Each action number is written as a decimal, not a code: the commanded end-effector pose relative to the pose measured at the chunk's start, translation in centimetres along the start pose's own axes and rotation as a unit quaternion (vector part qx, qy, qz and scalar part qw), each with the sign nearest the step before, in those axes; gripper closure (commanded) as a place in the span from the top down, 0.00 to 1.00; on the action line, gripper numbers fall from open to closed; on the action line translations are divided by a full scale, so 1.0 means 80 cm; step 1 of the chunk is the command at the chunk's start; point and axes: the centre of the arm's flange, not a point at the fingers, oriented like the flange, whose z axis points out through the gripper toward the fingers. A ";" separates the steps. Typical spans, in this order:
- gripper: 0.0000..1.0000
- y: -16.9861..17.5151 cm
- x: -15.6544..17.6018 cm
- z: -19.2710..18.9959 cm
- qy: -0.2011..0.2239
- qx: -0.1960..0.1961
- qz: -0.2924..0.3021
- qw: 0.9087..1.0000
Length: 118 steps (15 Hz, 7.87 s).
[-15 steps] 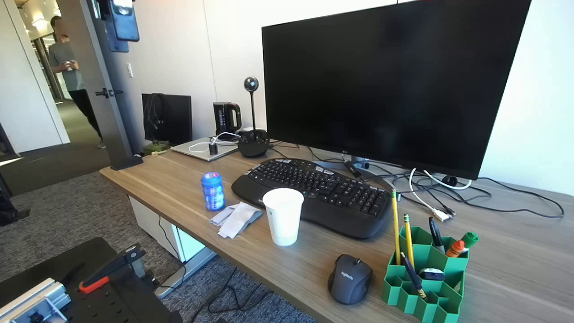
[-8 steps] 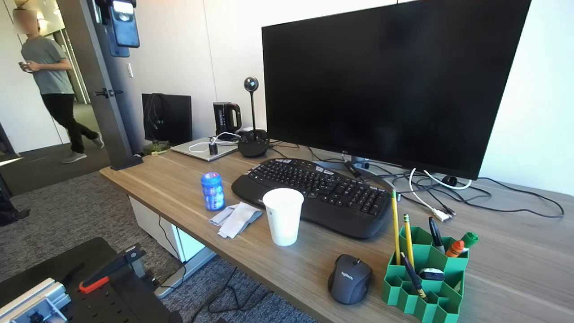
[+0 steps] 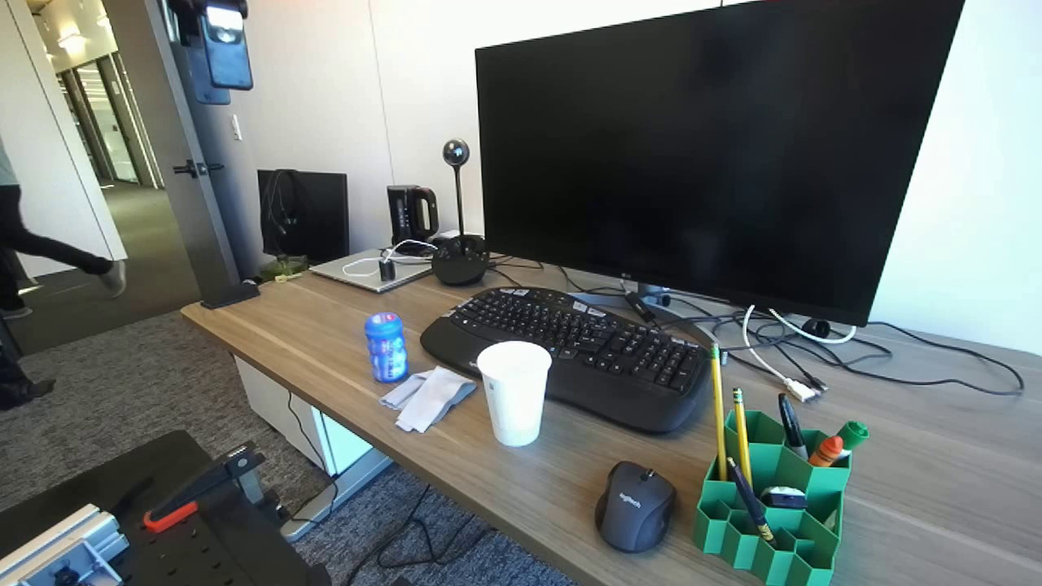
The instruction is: Pick up the pencil and put it in the cup
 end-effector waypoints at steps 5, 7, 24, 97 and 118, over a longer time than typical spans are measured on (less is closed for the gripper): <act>1.00 -0.004 -0.005 -0.013 -0.016 0.088 -0.109 0.990; 1.00 0.000 0.000 -0.015 -0.011 0.076 -0.099 0.992; 1.00 0.083 0.075 -0.024 0.060 -0.004 0.065 0.996; 1.00 0.285 0.212 0.211 -0.083 -0.041 0.243 0.966; 1.00 0.321 0.240 0.205 -0.056 -0.006 0.225 0.973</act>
